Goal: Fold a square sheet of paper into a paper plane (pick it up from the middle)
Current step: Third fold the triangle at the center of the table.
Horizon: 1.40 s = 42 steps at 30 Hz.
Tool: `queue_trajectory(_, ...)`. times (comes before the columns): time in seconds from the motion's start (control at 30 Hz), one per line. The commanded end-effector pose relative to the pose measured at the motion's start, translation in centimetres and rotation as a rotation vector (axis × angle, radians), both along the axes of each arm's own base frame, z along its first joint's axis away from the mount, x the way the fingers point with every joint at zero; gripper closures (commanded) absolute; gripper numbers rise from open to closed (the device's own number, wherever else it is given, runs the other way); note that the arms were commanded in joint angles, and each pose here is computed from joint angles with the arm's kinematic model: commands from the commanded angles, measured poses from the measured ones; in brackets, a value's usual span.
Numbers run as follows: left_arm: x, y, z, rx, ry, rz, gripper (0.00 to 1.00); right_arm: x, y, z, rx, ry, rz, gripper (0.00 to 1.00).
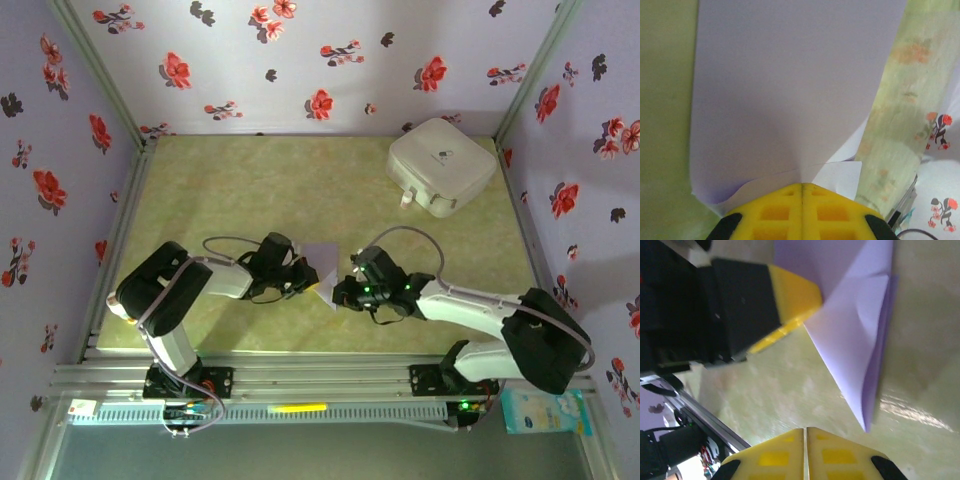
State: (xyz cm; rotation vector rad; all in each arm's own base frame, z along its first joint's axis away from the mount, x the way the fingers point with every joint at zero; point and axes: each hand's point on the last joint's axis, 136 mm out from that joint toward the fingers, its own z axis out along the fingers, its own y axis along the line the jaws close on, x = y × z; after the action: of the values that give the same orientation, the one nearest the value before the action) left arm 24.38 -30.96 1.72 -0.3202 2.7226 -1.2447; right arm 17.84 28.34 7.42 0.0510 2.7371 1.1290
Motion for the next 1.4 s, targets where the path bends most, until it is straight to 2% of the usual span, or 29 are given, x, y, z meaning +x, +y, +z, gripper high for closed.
queue_trajectory(0.0,-0.6,1.9,-1.9,0.088,0.042,0.091,1.00,0.7,0.4,-0.4,-0.030,0.052,-0.028,0.92)
queue_trajectory(0.3,-0.7,1.7,-1.7,0.089,0.032,0.103,1.00,2.8,3.5,-1.4,0.034,0.102,-0.067,0.94)
queue_trajectory(0.57,-0.5,1.5,-1.5,0.089,0.020,0.094,1.00,2.7,2.5,-4.7,-0.080,0.149,-0.085,0.93)
queue_trajectory(0.87,0.2,0.7,0.0,0.085,-0.033,0.039,1.00,0.5,-0.4,-8.3,-0.165,0.214,-0.101,0.94)
queue_trajectory(0.97,0.6,0.3,1.6,0.084,-0.074,-0.001,1.00,0.3,-0.8,-8.6,-0.159,0.218,-0.115,0.95)
queue_trajectory(1.1,0.8,0.0,3.7,0.085,-0.121,-0.040,0.93,0.3,-0.9,-8.4,-0.150,0.215,-0.112,0.95)
queue_trajectory(1.27,-0.4,-0.5,4.0,0.046,-0.098,-0.079,1.00,0.5,-0.8,-8.3,-0.148,0.214,-0.116,0.96)
queue_trajectory(1.37,-1.4,-1.1,3.8,0.035,-0.080,-0.115,1.00,0.5,-0.9,-8.4,-0.150,0.218,-0.122,0.96)
